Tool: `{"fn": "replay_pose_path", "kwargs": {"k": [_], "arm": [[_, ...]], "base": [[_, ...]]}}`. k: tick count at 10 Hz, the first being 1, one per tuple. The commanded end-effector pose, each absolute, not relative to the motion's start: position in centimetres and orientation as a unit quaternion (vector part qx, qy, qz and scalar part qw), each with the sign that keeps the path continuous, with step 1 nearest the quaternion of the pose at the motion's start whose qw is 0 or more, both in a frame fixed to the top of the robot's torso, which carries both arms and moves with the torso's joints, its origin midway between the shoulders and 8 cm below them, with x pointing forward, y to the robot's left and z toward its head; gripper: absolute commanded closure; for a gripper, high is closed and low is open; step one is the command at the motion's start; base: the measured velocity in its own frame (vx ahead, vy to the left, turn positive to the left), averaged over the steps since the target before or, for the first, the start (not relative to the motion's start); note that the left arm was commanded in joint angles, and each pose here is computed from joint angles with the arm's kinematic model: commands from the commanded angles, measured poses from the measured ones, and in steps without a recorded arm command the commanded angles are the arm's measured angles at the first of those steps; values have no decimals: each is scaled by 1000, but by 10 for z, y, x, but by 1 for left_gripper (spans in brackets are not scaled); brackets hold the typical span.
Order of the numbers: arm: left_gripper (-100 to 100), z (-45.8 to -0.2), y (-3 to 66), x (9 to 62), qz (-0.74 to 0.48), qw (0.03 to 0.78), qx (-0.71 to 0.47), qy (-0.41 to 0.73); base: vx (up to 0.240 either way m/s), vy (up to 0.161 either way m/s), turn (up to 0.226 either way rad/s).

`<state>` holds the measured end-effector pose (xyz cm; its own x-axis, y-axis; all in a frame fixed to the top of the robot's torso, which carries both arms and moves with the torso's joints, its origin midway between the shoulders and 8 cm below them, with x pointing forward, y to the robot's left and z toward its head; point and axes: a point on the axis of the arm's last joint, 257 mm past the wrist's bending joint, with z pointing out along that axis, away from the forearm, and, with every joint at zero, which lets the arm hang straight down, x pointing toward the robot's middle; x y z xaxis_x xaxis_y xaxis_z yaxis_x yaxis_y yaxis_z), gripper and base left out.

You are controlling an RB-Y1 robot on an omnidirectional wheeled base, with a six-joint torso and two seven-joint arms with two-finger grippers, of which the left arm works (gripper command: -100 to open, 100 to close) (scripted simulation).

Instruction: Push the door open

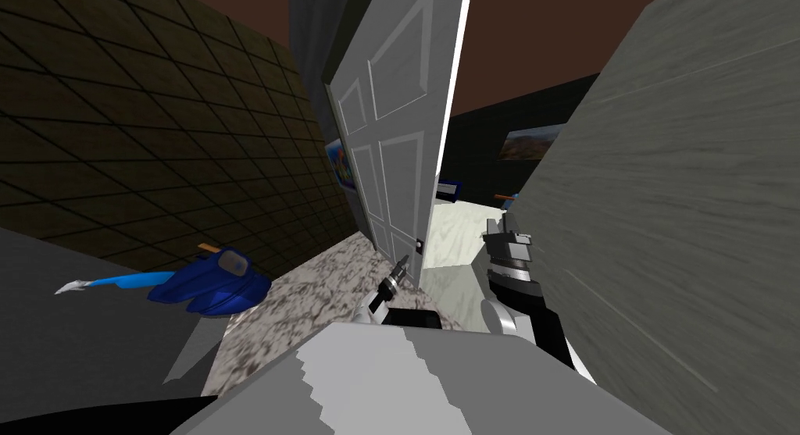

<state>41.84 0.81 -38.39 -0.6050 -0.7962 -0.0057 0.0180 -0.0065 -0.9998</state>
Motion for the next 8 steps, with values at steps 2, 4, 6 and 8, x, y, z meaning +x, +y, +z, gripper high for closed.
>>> {"fn": "replay_pose_path", "kwargs": {"k": [2,4,6,8], "arm": [[-100,-387,6,417,-637,314,-309,632],[-100,-390,10,417,-633,317,-310,634],[-100,-392,12,417,-631,319,-313,634],[-100,-392,11,417,-631,320,-315,633]], "base": [[86,51,-12],[138,-77,-36],[152,-135,-29],[150,-114,-31]]}}
